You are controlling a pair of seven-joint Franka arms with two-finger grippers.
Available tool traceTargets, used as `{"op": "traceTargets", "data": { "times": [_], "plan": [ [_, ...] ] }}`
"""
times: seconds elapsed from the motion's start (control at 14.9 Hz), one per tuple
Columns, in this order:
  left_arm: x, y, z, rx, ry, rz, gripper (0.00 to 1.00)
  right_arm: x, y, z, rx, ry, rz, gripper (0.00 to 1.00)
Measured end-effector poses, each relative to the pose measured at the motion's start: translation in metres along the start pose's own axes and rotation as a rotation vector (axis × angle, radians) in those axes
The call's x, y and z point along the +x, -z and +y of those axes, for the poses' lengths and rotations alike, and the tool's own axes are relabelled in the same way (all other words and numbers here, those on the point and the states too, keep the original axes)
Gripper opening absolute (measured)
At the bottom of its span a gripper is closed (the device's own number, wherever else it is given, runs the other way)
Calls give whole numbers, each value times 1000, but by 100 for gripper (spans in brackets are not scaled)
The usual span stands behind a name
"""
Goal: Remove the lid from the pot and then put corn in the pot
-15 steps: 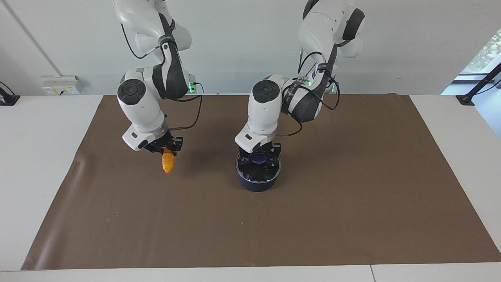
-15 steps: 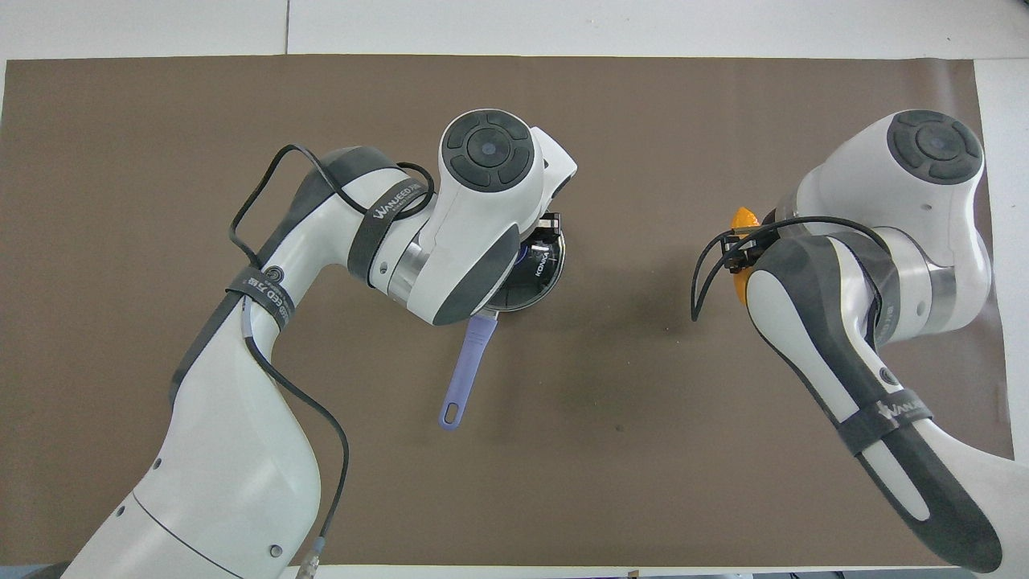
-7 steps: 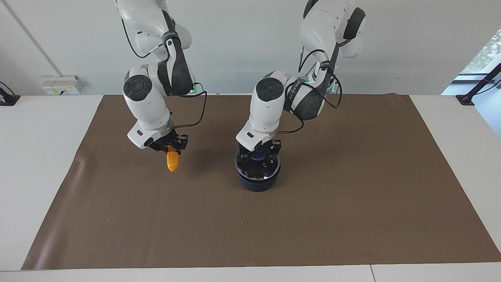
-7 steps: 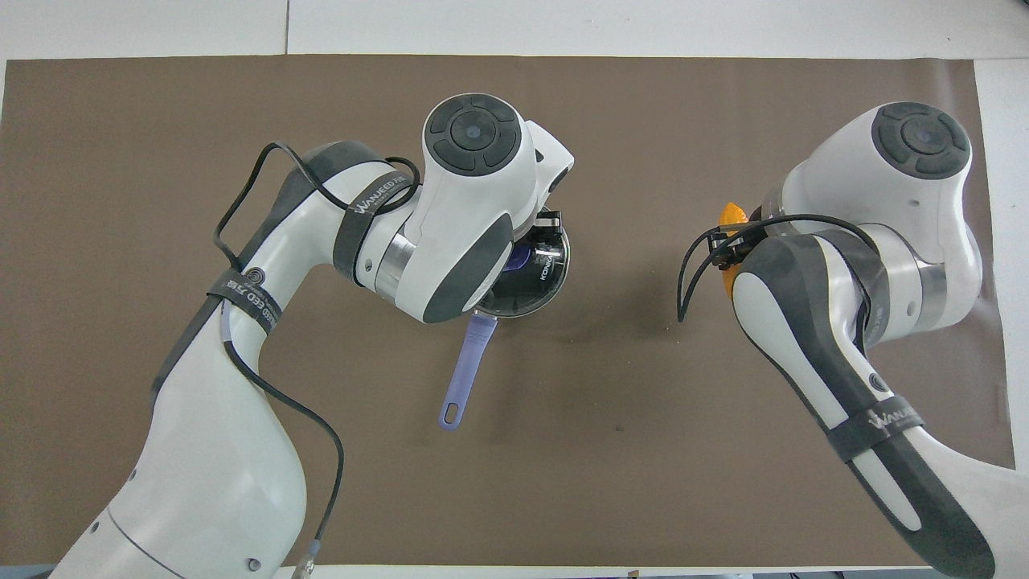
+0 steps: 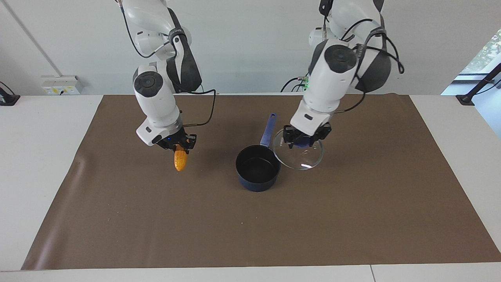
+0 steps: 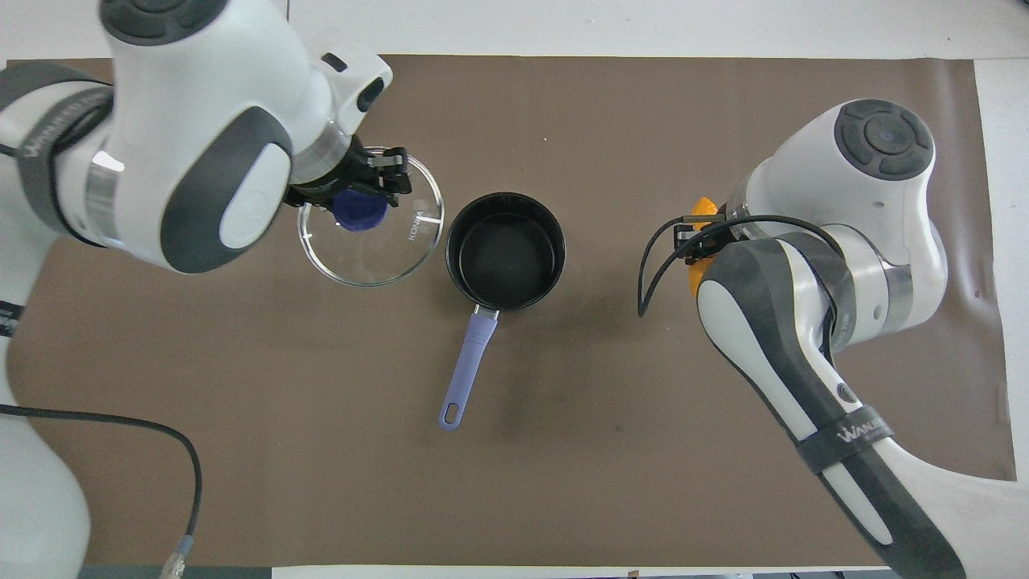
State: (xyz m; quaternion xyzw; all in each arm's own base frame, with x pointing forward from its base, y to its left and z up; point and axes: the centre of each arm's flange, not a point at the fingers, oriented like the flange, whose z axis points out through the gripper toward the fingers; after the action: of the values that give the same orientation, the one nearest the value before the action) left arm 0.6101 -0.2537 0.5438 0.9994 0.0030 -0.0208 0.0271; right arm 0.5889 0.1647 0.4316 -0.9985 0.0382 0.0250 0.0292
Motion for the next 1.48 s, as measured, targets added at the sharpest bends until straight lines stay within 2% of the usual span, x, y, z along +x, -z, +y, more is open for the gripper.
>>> {"op": "traceTargets", "data": {
  "times": [0.2, 0.34, 0.47, 0.67, 0.94, 1.01, 1.34, 1.41, 1.48],
  "plan": [
    [32, -7, -125, 2, -36, -28, 67, 3, -1, -109, 25, -71, 12, 39],
    [40, -34, -200, 2, -55, -28, 67, -5, -34, -179, -8, -74, 14, 39],
    [35, -76, -254, 25, -34, -10, 67, -15, -63, -221, -10, -57, 25, 39],
    [11, -137, -303, 45, -2, 15, 67, -18, -78, -232, -11, -66, 25, 39],
    [-9, -171, -305, 44, -13, 1, 67, -12, -78, -226, -2, -77, 41, 43],
    [-12, -174, -303, 44, -26, -5, 67, -11, -79, -225, -2, -80, 43, 47],
    [-17, -186, -301, 43, -69, -11, 67, 12, -55, -192, -48, -104, 96, 96],
    [-17, -188, -301, 43, -72, -8, 67, 18, -44, -178, -61, -121, 100, 100],
    [-18, -189, -300, 43, -75, -3, 67, 25, -28, -157, -77, -133, 95, 100]
  ]
}}
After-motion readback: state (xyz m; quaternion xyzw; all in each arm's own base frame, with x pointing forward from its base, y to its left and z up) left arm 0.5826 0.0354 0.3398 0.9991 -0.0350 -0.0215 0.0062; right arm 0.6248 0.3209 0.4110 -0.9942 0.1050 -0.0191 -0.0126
